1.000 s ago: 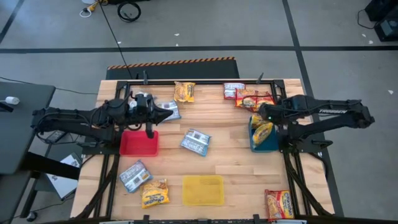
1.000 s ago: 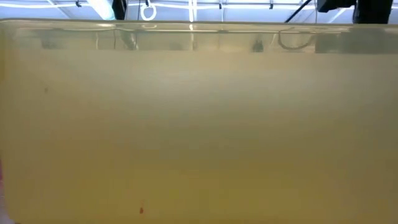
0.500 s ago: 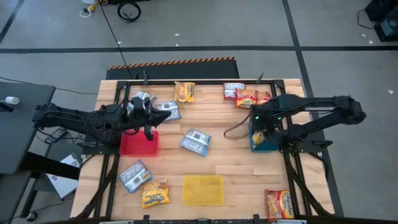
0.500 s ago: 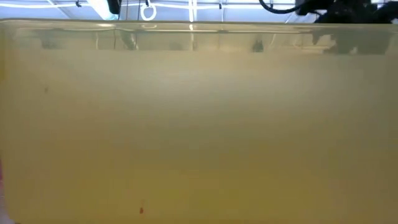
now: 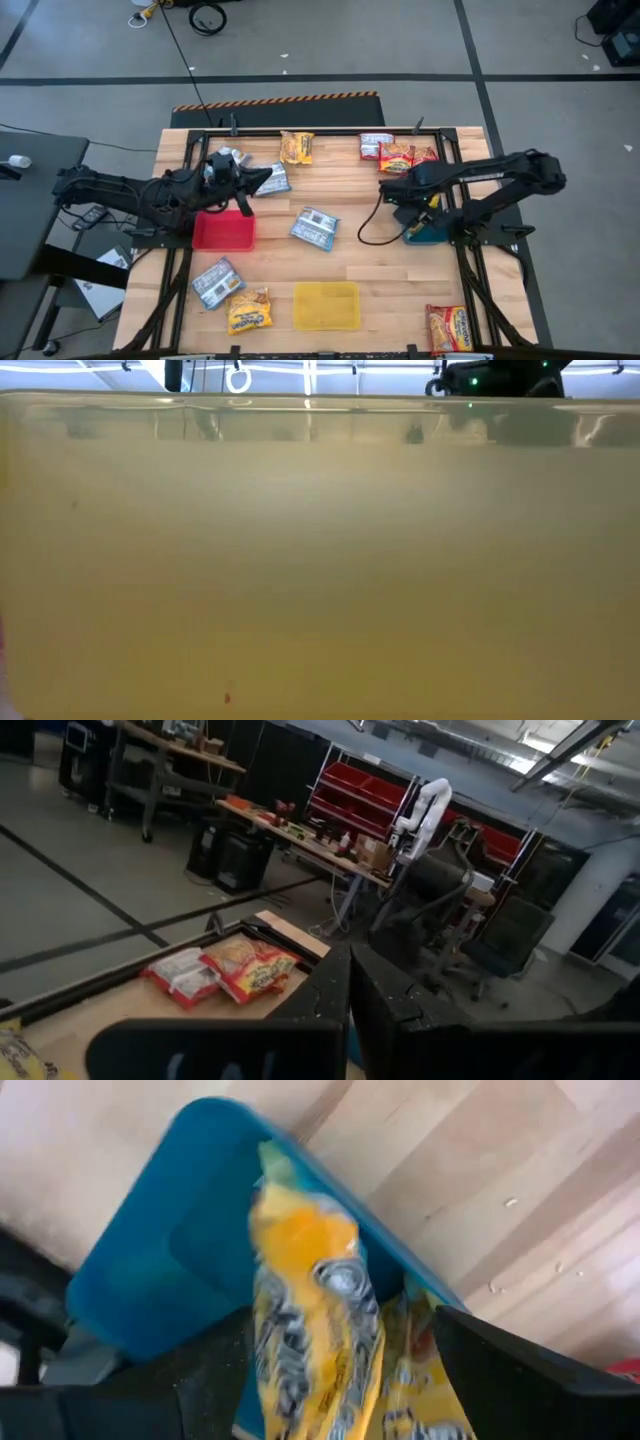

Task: Sort Maruchan noodles
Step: Put the yellow noodle pack into the blue bin, then adjust the blue bin, then put the yellow noodle pack into the blue bin

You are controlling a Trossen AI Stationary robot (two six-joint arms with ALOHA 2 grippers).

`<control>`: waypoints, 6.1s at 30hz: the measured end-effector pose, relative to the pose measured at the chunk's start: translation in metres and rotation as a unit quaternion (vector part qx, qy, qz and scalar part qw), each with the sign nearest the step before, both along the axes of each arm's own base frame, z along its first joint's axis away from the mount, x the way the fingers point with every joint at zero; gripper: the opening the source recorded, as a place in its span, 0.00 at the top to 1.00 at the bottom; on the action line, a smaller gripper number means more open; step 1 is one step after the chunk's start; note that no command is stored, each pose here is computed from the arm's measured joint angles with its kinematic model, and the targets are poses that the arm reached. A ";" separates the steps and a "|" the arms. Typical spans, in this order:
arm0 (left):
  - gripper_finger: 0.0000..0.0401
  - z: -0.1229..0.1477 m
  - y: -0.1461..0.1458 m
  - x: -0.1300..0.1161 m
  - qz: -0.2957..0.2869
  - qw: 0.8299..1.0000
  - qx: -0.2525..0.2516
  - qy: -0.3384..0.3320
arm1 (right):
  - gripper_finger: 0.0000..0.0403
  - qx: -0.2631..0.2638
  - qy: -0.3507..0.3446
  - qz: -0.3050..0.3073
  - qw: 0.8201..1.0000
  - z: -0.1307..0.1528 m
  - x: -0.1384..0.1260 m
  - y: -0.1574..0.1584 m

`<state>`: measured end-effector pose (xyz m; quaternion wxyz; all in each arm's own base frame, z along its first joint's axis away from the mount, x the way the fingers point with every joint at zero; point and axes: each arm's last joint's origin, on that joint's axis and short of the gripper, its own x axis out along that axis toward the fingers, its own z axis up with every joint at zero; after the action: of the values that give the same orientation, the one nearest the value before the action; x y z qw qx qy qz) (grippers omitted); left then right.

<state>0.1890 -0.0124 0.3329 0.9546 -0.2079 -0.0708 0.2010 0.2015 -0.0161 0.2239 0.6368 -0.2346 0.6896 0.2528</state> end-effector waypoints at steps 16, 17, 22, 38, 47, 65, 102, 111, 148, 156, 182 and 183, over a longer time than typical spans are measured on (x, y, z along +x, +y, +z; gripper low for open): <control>0.97 0.002 -0.008 -0.002 0.002 0.999 -0.026 -0.019 | 0.73 -0.019 0.011 -0.312 0.950 -0.001 -0.020 0.000; 0.97 0.002 -0.008 -0.002 0.002 0.999 -0.026 -0.019 | 0.78 -0.020 0.008 -0.326 0.945 0.002 -0.023 -0.001; 0.97 0.002 -0.008 -0.002 -0.001 0.999 -0.028 -0.020 | 0.97 -0.026 0.010 -0.394 0.919 0.013 -0.040 -0.008; 0.97 -0.006 -0.023 0.026 -0.055 0.998 -0.001 -0.031 | 0.99 -0.016 0.001 -0.639 0.769 0.025 -0.057 -0.034; 0.97 -0.034 -0.027 0.059 -0.048 0.998 0.019 0.021 | 0.99 0.037 -0.003 -0.699 0.715 0.052 -0.053 -0.035; 0.97 -0.038 -0.006 0.065 -0.012 0.993 0.095 0.063 | 0.99 -0.065 0.001 -0.827 0.559 0.028 -0.068 -0.054; 0.97 -0.030 -0.003 0.064 -0.014 0.995 0.095 0.028 | 0.98 -0.062 -0.044 -0.201 0.977 -0.004 -0.012 -0.100; 0.97 -0.030 -0.013 0.064 -0.034 0.995 0.094 0.025 | 0.85 -0.066 -0.081 -0.271 0.957 -0.001 -0.019 -0.115; 0.97 0.052 -0.015 0.054 -0.060 0.977 0.128 0.162 | 0.94 -0.059 -0.221 -0.831 0.507 -0.055 -0.049 -0.062; 0.97 0.049 -0.015 0.053 -0.060 0.979 0.098 0.166 | 0.97 -0.063 -0.118 -0.824 0.550 -0.054 -0.066 -0.047; 0.97 0.003 -0.134 0.036 -0.241 0.863 -0.377 0.234 | 0.98 0.022 -0.325 -0.611 0.721 0.062 -0.032 0.019; 0.97 0.002 -0.144 0.035 -0.253 0.852 -0.395 0.232 | 0.98 0.033 -0.347 -0.590 0.728 0.070 -0.028 0.022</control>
<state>0.2243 -0.1560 0.3349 0.7985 -0.5257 0.2932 0.0058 0.1735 0.0062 0.2935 0.8597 0.1691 0.4118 -0.2504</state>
